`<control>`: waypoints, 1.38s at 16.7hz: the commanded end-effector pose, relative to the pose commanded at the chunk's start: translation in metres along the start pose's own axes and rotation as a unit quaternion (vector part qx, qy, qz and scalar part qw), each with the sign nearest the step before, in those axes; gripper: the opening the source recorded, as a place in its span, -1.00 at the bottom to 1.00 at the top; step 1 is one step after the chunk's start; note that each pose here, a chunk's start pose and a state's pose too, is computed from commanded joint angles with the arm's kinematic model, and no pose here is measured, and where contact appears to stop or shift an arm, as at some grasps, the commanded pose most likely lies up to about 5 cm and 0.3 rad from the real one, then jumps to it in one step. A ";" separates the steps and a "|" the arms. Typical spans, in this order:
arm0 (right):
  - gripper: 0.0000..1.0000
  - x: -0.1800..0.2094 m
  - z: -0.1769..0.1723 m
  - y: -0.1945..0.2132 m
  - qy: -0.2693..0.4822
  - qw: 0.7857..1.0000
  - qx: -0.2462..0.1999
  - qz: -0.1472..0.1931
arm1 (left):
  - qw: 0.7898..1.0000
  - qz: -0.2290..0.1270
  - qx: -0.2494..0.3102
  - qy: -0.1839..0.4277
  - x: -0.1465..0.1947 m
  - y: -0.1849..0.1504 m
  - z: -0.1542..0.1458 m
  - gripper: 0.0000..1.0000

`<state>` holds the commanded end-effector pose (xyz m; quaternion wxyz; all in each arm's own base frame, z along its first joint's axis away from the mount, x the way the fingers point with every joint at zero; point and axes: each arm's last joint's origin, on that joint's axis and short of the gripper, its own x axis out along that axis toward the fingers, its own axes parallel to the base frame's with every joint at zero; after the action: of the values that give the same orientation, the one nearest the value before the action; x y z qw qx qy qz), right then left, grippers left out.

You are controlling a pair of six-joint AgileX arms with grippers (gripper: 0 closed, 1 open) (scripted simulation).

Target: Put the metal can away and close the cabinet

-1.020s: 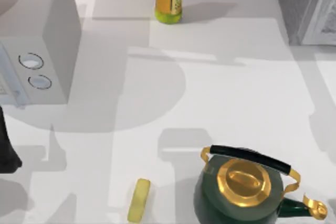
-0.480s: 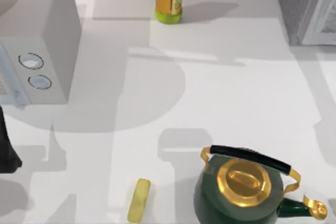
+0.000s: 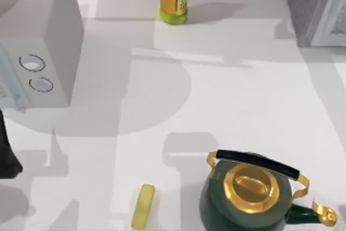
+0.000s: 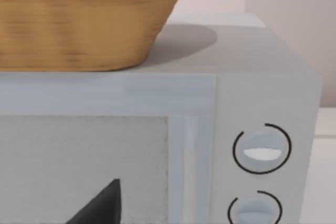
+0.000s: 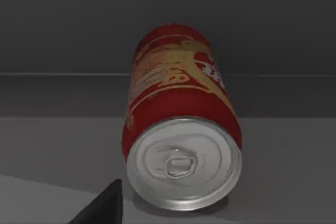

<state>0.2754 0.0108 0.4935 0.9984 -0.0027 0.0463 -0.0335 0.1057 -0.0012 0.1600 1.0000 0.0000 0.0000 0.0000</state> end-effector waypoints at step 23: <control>1.00 -0.137 -0.348 -0.020 -0.044 0.998 0.003 0.034 | 1.000 0.000 0.000 0.000 0.000 0.000 0.000 1.00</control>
<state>0.1059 -0.0011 0.1598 1.0000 0.0003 0.0026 0.0002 0.1057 -0.0012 0.1600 1.0000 0.0000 0.0000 0.0000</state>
